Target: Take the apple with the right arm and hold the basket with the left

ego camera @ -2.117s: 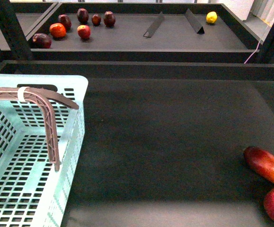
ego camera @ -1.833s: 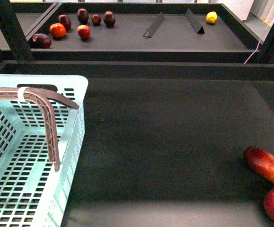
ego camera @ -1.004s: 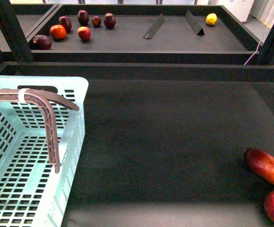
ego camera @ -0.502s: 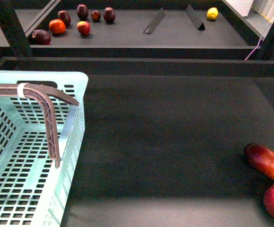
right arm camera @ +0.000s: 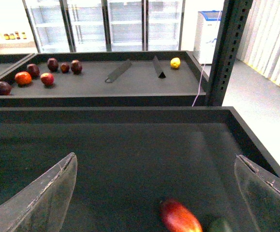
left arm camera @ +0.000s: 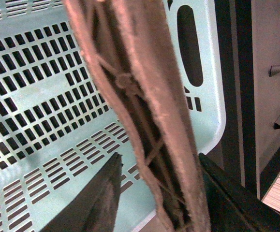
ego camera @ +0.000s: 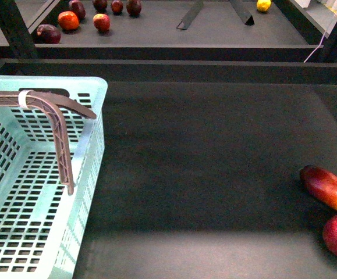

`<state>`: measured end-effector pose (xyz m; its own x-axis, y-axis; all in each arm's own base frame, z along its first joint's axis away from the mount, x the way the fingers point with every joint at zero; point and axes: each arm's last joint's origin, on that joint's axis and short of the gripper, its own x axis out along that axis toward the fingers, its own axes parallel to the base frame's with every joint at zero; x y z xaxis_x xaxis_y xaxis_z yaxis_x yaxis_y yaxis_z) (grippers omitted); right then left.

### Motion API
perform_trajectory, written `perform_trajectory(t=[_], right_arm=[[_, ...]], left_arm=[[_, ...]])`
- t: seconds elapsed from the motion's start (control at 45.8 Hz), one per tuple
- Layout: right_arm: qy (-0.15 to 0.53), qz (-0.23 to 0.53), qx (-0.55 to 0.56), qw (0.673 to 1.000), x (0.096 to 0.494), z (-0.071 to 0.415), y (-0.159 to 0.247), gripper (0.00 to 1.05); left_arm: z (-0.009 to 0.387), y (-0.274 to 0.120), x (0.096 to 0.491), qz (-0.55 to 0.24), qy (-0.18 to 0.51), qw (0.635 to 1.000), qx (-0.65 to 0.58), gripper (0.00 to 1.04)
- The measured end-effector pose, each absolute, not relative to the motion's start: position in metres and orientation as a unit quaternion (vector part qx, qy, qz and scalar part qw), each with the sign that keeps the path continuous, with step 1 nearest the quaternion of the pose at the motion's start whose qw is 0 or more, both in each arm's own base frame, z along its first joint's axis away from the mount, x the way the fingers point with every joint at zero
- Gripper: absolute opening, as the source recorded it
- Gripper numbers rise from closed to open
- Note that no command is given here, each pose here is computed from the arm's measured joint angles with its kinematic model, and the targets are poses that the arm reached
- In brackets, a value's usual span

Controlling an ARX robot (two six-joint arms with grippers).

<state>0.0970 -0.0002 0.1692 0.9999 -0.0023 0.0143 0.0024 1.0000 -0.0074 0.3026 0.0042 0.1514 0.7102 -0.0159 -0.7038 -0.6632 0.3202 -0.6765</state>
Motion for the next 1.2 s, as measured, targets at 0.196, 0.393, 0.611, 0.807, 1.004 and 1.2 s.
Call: perform_trajectory(t=[0.196,0.393,0.611,0.807,1.004,1.2], right_arm=[[-0.007,-0.001,-0.004,1.0,0.097,0.169,0.0,0.96],[-0.007,-0.001,-0.004,1.0,0.097,0.169,0.0,0.96],[-0.007,-0.001,-0.004,1.0,0.097,0.169,0.0,0.96],[-0.007,-0.001,-0.004,1.0,0.097,0.169,0.0,0.96],[-0.007,-0.001,-0.004,1.0,0.097,0.169,0.0,0.96],[-0.007,-0.001,-0.004,1.0,0.097,0.169,0.0,0.96]], left_arm=[[0.157,0.003,0.305,0.215,0.309,0.738,-0.561,0.16],[0.172,-0.005,0.298,0.191,0.314,0.746,-0.556,0.11],[0.218,-0.034,0.294,0.128,0.308,0.764,-0.552,0.1],[0.273,-0.094,0.294,0.021,0.305,0.797,-0.52,0.1],[0.294,-0.147,0.276,-0.056,0.334,0.799,-0.496,0.1],[0.303,-0.181,0.258,-0.093,0.347,0.801,-0.479,0.1]])
